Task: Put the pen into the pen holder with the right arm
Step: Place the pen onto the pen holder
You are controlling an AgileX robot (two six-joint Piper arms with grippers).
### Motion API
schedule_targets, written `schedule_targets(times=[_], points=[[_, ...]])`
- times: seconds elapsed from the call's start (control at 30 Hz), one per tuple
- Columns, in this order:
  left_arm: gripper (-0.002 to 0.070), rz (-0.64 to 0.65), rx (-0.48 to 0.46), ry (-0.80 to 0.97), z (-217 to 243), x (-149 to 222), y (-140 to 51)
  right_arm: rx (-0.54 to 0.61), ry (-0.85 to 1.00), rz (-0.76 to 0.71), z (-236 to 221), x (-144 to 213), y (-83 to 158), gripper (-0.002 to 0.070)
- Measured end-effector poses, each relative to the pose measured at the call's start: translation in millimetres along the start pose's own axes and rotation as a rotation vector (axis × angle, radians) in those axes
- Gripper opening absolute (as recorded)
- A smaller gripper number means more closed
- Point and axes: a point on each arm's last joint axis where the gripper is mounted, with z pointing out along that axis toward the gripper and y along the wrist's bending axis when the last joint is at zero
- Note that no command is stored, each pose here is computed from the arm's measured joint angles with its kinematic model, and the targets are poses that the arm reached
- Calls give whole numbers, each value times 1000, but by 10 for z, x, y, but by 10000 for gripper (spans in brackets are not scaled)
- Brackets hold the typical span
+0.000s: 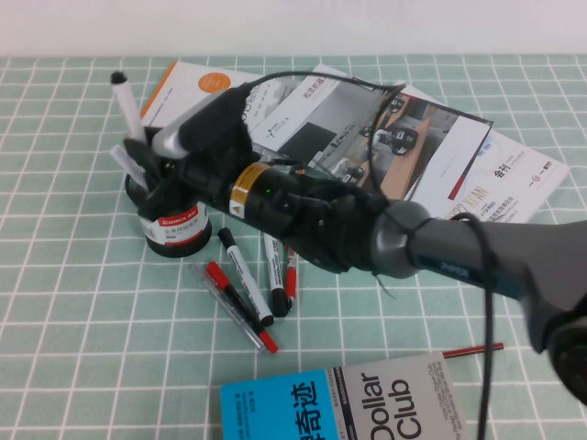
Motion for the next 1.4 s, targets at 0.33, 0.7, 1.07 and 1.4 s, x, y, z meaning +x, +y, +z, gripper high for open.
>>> schedule_targets(times=[0.33, 0.7, 1.07, 1.4], points=[[-6, 0, 0, 0, 0, 0, 0, 15, 68, -17, 153, 224, -34, 125], [-6, 0, 0, 0, 0, 0, 0, 27, 100, -25, 159, 242, -48, 145], [-6, 0, 0, 0, 0, 0, 0, 78, 203, -8, 120, 222, -86, 432], [-6, 0, 0, 0, 0, 0, 0, 256, 319, 81, -269, -723, -8, 118]])
